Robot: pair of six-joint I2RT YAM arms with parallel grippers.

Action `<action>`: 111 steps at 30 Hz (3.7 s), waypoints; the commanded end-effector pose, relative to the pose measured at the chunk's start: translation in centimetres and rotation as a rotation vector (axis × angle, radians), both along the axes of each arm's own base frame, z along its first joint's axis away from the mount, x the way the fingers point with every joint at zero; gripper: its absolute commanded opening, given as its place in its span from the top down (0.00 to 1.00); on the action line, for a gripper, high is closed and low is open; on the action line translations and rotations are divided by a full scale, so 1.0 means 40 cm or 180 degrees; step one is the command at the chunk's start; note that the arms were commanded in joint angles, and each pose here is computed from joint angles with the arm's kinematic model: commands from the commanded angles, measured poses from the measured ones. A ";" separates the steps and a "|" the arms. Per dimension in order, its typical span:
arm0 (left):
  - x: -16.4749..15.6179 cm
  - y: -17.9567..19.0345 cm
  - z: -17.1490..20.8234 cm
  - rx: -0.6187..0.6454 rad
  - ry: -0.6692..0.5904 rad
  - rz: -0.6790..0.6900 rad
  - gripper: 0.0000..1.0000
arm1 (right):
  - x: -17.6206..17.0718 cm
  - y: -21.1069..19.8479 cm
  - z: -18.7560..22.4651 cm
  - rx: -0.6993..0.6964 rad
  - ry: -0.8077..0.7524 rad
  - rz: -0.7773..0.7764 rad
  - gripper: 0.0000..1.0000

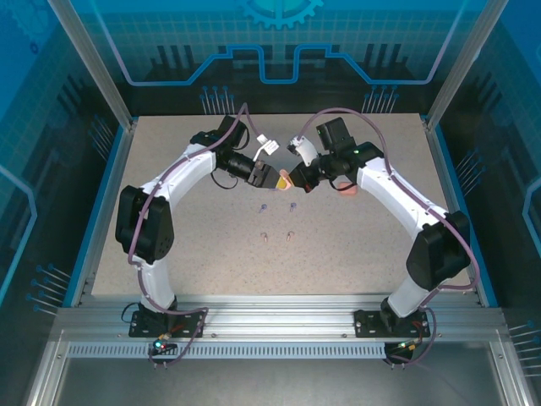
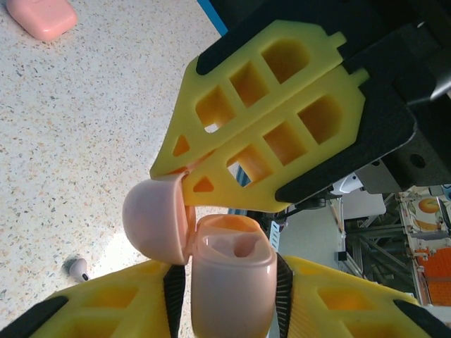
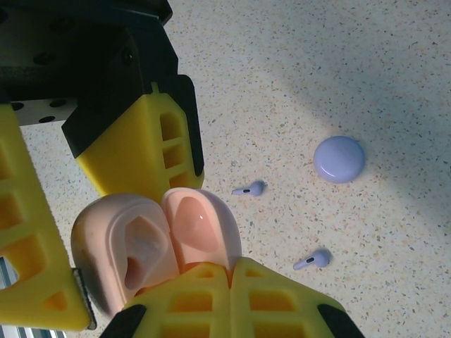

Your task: Insert wireless bluetooth earbuds into charging case

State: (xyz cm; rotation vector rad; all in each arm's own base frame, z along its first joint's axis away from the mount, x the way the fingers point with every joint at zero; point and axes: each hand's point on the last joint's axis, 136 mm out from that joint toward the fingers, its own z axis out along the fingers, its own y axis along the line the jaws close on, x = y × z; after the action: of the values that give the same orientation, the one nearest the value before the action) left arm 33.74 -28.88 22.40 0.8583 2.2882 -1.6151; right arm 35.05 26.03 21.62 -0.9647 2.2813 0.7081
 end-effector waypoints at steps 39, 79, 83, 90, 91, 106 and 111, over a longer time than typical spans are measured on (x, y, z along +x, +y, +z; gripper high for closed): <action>0.032 0.084 0.091 -0.0200 -0.1141 0.0985 1.00 | -0.007 -0.135 0.111 0.0898 0.0528 -0.1258 0.44; -0.051 0.411 0.466 -0.0679 -0.3493 0.3619 1.00 | -0.176 0.182 -0.432 -0.1703 0.0954 -0.1786 0.44; -0.047 0.409 0.454 -0.0655 -0.3469 0.3605 1.00 | -0.178 0.201 -0.450 -0.1677 0.1030 -0.1778 0.47; -0.044 0.406 0.444 -0.0598 -0.3473 0.3574 1.00 | -0.176 0.216 -0.473 -0.1702 0.1075 -0.1731 0.53; -0.044 0.406 0.444 -0.0595 -0.3475 0.3570 1.00 | -0.175 0.215 -0.477 -0.1714 0.1080 -0.1731 0.53; -0.048 0.404 0.444 -0.0590 -0.3484 0.3544 1.00 | -0.172 0.213 -0.504 -0.1736 0.1152 -0.1759 0.61; -0.048 0.403 0.444 -0.0588 -0.3484 0.3539 1.00 | -0.172 0.214 -0.510 -0.1729 0.1172 -0.1770 0.63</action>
State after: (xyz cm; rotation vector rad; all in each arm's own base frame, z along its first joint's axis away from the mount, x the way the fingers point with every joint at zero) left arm 32.38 -13.00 38.53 0.1573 1.3493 -0.5822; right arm 28.33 34.31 1.74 -0.3954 2.9374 0.0142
